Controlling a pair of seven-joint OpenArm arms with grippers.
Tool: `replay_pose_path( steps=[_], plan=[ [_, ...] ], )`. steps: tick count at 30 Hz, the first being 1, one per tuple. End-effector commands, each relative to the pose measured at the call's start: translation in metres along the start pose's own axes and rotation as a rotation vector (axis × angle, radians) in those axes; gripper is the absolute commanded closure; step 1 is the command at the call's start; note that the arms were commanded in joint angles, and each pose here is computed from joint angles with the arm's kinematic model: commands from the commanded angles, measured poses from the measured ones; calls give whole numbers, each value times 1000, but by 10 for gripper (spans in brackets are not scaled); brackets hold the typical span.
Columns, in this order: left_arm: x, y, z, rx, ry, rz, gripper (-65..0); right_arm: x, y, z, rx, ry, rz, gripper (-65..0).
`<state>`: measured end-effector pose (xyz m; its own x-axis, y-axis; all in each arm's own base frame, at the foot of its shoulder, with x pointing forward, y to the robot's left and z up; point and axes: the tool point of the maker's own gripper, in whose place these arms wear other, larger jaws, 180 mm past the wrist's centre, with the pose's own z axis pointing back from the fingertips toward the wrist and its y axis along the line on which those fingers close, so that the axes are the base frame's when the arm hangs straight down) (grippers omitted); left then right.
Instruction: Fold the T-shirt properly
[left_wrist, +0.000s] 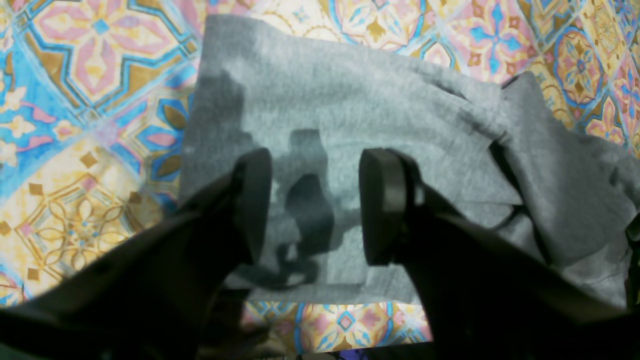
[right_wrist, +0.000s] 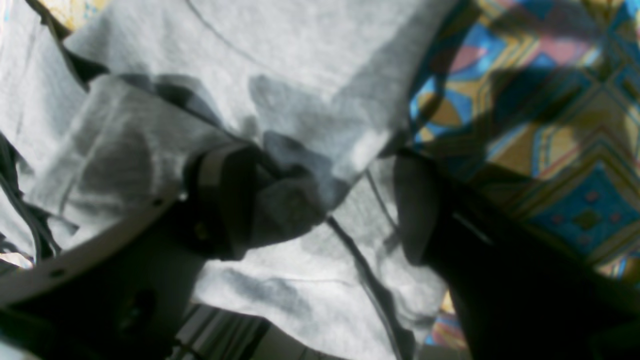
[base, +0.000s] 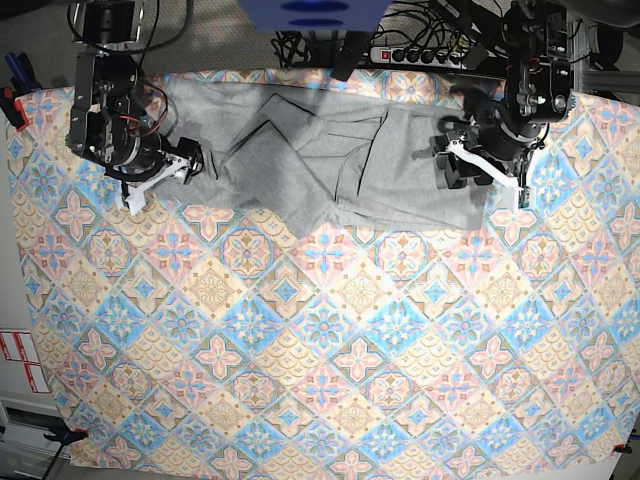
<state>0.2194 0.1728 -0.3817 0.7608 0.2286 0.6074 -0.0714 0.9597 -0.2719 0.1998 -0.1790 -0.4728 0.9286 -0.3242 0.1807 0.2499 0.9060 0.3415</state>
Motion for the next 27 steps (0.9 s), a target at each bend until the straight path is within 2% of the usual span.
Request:
replay_pose_path(
  steps=[1, 7, 13, 17, 21, 27],
  plan=[
    [9, -2, 3, -8, -33, -10, -293, 1, 13, -2, 44, 12, 3, -426],
    [10, -2, 2, -9, -36, -10, -294, 9, 4, -1, -11, 9, 36, -427],
    [11, -2, 2, -9, -37, -10, -295, -37, 23, -24, 8, 185, 120, -426],
    [11, -2, 2, -9, -37, -10, -294, -57, 40, -30, 29, 243, 193, -425],
    [11, -2, 2, -9, -37, -10, -293, -66, 46, -32, 42, 264, 211, -425],
    [11, -2, 2, -9, -39, -10, -293, -74, 77, -27, 213, 285, 106, -425]
  ],
)
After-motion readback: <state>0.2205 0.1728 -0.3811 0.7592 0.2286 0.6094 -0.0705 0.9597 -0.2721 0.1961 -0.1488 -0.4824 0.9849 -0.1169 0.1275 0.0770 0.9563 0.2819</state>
